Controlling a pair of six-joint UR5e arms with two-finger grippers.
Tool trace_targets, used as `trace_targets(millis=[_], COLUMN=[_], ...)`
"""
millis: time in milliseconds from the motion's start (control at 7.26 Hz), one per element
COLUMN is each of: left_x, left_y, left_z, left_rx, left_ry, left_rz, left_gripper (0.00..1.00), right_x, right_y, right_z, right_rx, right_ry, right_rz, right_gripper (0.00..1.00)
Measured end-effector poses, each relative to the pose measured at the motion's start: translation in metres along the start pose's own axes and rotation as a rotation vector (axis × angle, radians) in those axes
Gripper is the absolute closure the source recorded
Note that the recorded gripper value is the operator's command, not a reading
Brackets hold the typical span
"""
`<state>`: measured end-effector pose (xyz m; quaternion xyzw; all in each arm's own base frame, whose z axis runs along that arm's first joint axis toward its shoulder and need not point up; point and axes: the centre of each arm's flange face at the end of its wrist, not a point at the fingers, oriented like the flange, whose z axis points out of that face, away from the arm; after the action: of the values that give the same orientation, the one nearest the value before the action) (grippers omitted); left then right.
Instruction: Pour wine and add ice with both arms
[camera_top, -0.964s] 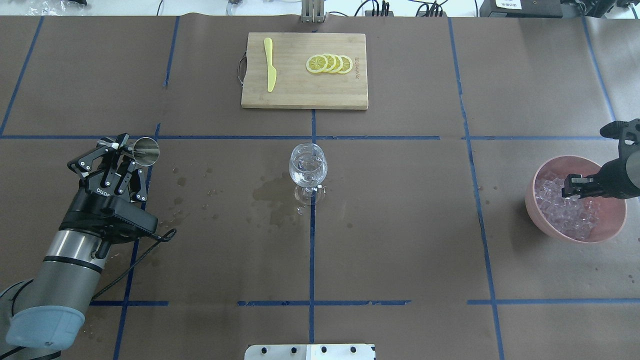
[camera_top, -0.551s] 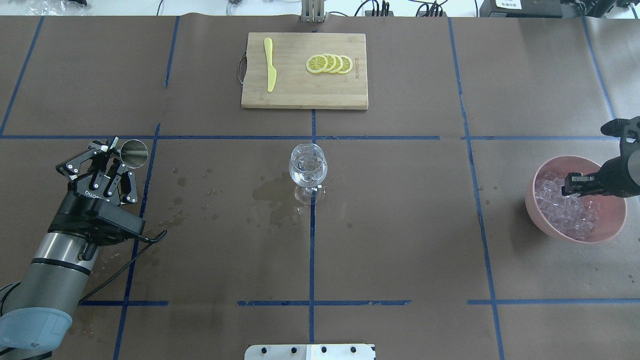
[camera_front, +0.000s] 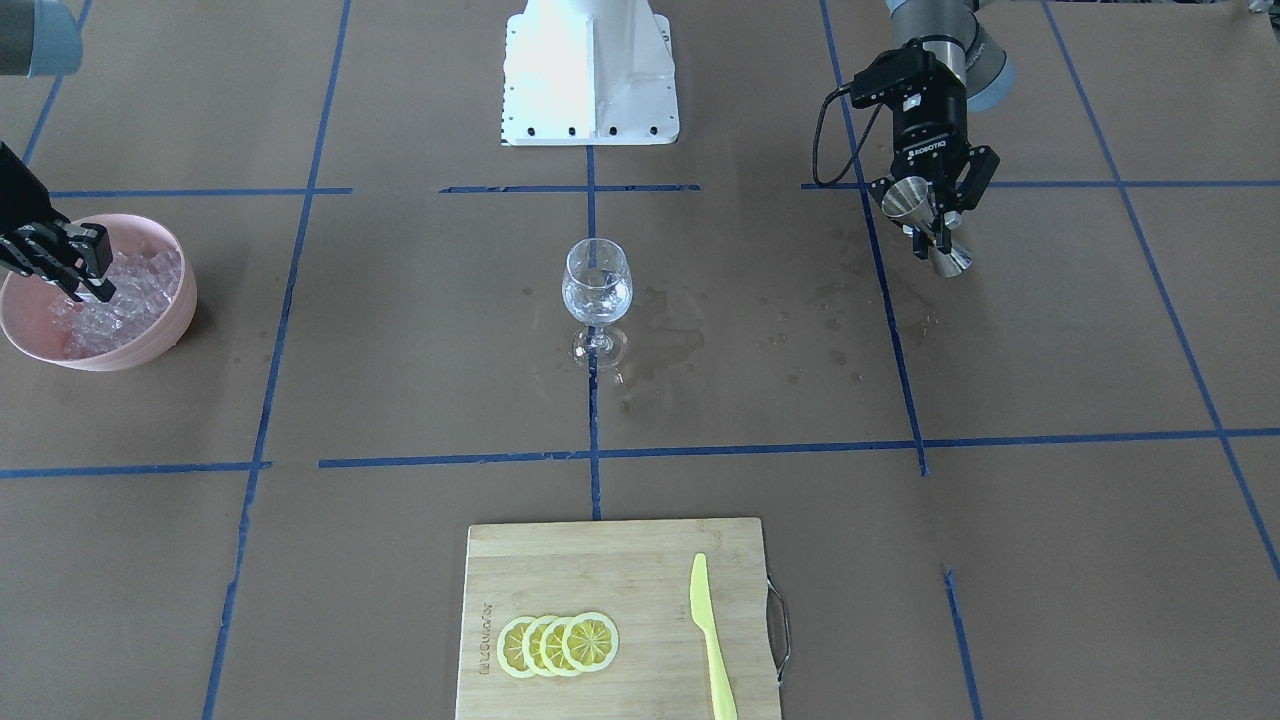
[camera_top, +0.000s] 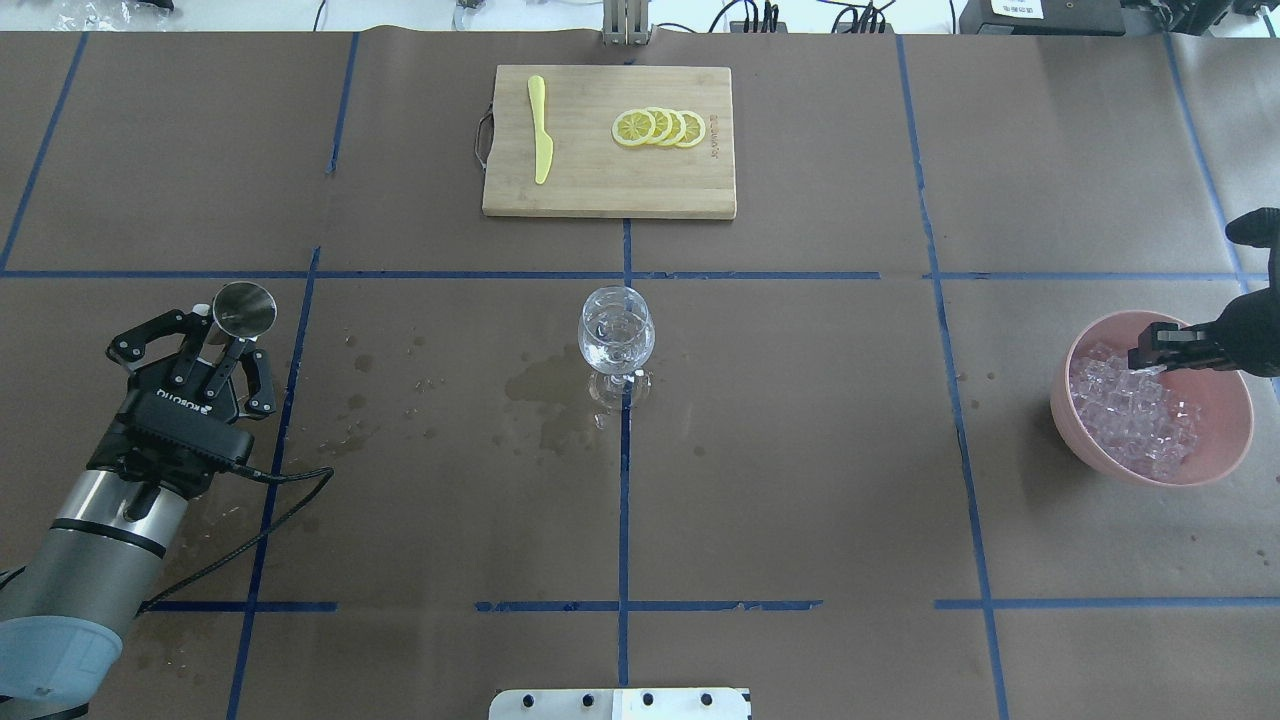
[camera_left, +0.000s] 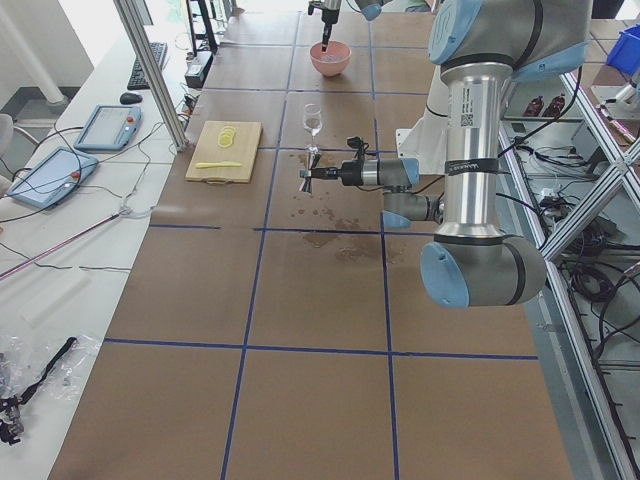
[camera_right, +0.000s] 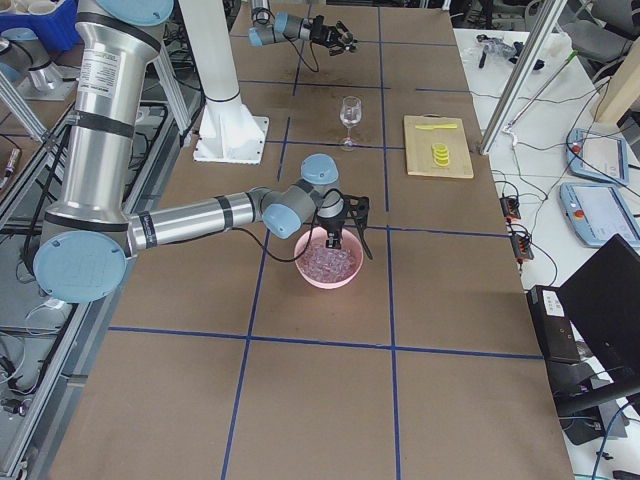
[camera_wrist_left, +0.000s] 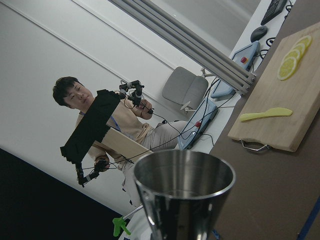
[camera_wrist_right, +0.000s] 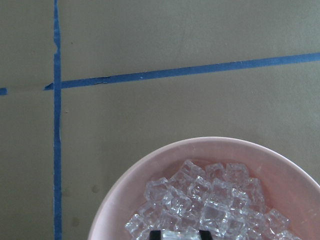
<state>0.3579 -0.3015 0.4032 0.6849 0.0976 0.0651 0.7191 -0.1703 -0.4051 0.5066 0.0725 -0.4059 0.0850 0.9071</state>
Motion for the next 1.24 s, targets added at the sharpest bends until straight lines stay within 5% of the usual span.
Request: trace_targets(millis=[688, 1239], left_x=[0.016, 0.025], left_y=[0.05, 0.091], left_z=[0.008, 0.01], left_rx=[-0.046, -0.049], left_ry=[-0.009, -0.069], left_rz=[-0.425, -0.631], left_gripper=[1.0, 1.0], right_x=[-0.017, -0.048], right_y=[-0.011, -0.01], right_z=[-0.048, -0.08], right_rx=[0.044, 0.059], right_ry=[-0.09, -0.18], right_rz=[0.0, -0.024], right_gripper=[1.0, 1.0])
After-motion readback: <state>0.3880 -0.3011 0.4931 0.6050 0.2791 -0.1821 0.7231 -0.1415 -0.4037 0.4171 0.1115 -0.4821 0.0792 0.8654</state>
